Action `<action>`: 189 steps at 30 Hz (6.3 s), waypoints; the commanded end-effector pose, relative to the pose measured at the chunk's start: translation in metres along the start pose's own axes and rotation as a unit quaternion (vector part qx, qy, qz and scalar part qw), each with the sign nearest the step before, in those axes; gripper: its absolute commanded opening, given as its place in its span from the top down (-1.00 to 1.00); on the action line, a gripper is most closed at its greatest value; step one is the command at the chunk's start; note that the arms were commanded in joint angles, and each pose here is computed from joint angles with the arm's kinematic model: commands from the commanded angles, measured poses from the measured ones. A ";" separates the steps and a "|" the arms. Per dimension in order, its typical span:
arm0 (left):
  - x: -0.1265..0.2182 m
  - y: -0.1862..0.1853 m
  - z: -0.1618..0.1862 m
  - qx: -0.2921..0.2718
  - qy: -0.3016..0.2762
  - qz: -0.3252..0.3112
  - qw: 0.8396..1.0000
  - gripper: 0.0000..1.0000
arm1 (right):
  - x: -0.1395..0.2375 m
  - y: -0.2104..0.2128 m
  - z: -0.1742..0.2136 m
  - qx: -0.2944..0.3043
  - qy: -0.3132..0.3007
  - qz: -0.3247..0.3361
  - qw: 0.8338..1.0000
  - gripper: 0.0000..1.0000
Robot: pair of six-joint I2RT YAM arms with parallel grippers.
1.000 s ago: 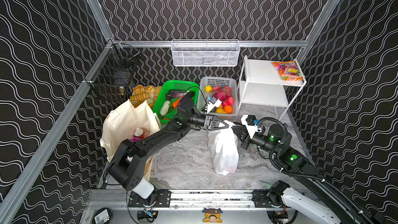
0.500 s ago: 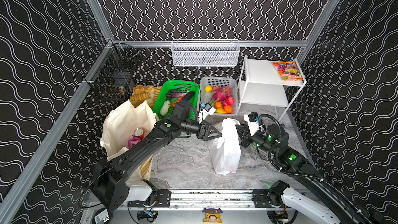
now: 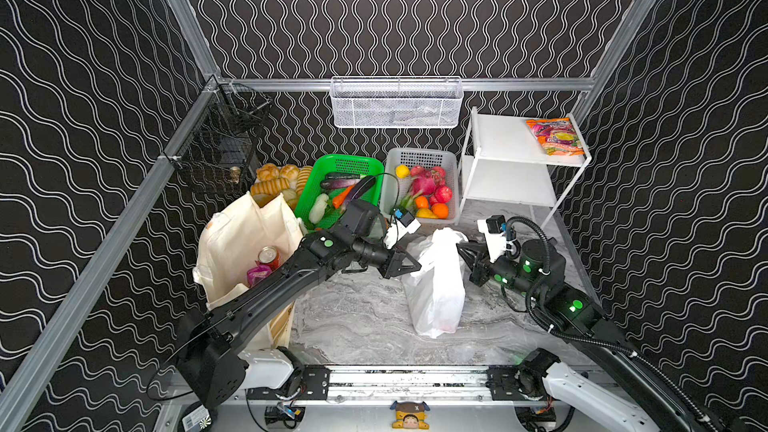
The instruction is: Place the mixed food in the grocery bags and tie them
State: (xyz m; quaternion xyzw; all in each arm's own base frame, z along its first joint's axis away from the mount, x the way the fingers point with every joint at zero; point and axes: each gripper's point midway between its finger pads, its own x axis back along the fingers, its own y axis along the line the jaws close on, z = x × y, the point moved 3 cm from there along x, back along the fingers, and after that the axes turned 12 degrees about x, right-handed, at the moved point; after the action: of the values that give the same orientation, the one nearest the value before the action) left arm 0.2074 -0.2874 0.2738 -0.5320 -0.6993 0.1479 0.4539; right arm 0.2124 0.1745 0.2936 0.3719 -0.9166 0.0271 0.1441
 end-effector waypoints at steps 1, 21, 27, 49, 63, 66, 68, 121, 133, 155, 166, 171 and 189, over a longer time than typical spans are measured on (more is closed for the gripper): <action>0.012 0.023 -0.005 0.034 -0.032 -0.057 0.997 1.00 | 0.010 -0.009 0.016 -0.016 0.038 0.035 0.999 1.00; 0.048 0.089 0.020 0.125 -0.051 -0.203 0.970 1.00 | 0.023 -0.079 0.056 -0.137 0.104 0.185 0.967 1.00; 0.036 0.072 0.021 0.121 -0.027 -0.126 0.984 1.00 | 0.011 -0.023 0.020 -0.201 0.019 -0.043 0.978 0.42; 0.034 0.064 0.020 0.116 -0.027 -0.099 0.988 1.00 | -0.033 0.017 0.041 -0.204 0.099 -0.144 0.963 -0.15; 0.036 0.059 0.017 0.110 -0.034 -0.089 0.989 1.00 | -0.022 0.018 0.041 -0.185 0.095 -0.131 0.969 0.40; 0.036 0.059 0.017 0.110 -0.033 -0.089 0.989 1.00 | -0.025 0.017 0.043 -0.190 0.097 -0.128 0.969 0.41; 0.036 0.058 0.016 0.108 -0.033 -0.086 0.990 1.00 | -0.028 0.017 0.045 -0.191 0.101 -0.135 0.967 0.34; 0.044 0.104 0.058 0.168 -0.039 -0.199 0.965 1.00 | 0.003 -0.032 0.051 -0.325 0.041 -0.037 0.944 0.21; 0.039 0.097 0.050 0.163 -0.040 -0.168 0.971 1.00 | -0.003 -0.034 0.054 -0.428 -0.042 -0.069 0.900 -0.22; 0.082 0.152 0.099 0.222 -0.010 -0.407 0.886 1.00 | 0.003 -0.117 0.156 -0.433 0.040 0.269 0.859 1.00; 0.059 0.132 0.076 0.194 -0.008 -0.309 0.931 1.00 | -0.012 -0.066 0.090 -0.480 -0.056 0.009 0.875 -0.30; 0.057 0.131 0.078 0.197 -0.008 -0.301 0.933 1.00 | -0.024 -0.078 0.111 -0.542 -0.070 0.028 0.837 -0.55; 0.092 0.165 0.109 0.251 -0.040 -0.450 0.856 1.00 | -0.019 -0.140 0.180 -0.520 0.020 0.275 0.809 1.00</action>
State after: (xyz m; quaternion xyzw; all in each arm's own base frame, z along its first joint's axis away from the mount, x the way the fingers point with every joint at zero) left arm 0.2227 -0.1441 0.1554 -0.1210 -0.8067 0.1488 0.5590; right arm 0.2846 0.0869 0.1391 0.0622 -0.8376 -0.4522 0.3000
